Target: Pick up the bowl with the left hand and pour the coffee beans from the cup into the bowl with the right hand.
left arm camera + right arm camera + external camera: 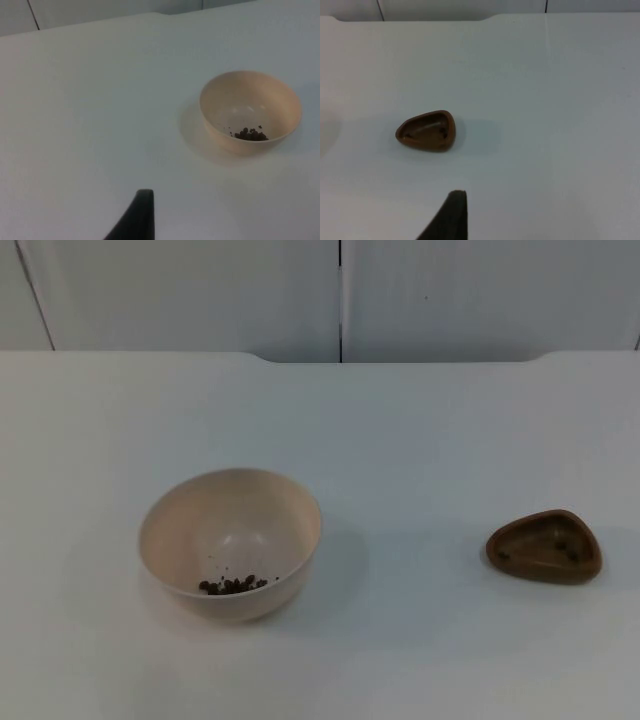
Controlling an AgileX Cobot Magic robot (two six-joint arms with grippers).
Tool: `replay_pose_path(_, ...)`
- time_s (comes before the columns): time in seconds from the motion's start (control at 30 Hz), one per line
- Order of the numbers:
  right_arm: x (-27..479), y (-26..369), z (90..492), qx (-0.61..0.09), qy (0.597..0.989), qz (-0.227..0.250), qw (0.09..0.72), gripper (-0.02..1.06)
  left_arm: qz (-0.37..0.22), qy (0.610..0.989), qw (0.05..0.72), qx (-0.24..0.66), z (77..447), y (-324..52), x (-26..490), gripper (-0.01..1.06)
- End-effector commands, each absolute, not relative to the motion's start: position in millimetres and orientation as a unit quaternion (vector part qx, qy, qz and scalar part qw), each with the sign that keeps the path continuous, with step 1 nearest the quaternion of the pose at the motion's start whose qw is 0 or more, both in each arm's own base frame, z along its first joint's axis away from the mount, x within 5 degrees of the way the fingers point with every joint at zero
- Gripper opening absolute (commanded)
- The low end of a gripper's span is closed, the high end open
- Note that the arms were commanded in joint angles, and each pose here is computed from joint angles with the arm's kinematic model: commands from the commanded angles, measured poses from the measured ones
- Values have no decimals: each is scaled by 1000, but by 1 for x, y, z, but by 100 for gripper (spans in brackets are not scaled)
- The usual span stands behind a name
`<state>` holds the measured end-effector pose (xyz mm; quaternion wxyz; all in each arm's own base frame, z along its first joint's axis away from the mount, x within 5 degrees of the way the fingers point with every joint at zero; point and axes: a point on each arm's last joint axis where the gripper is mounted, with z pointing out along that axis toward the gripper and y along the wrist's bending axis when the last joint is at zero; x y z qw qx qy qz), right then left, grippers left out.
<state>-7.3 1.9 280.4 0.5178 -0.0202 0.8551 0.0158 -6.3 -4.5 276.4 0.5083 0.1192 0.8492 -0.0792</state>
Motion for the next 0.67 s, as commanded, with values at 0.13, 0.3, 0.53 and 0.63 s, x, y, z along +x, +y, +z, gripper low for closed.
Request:
replay_pose_path(0.13,-7,2,280,-16,853,16,521,105,-77,850,509,114,275,-4,-6,105)
replay_pose_path(0.3,-7,2,280,-16,854,15,521,105,-69,851,510,103,275,-4,-6,105)
replay_pose_path(0.53,-7,2,280,-16,854,15,521,105,-37,856,513,50,275,-5,-5,105)
replay_pose_path(0.63,-7,2,280,-16,854,15,521,105,-25,857,514,29,275,-5,-5,105)
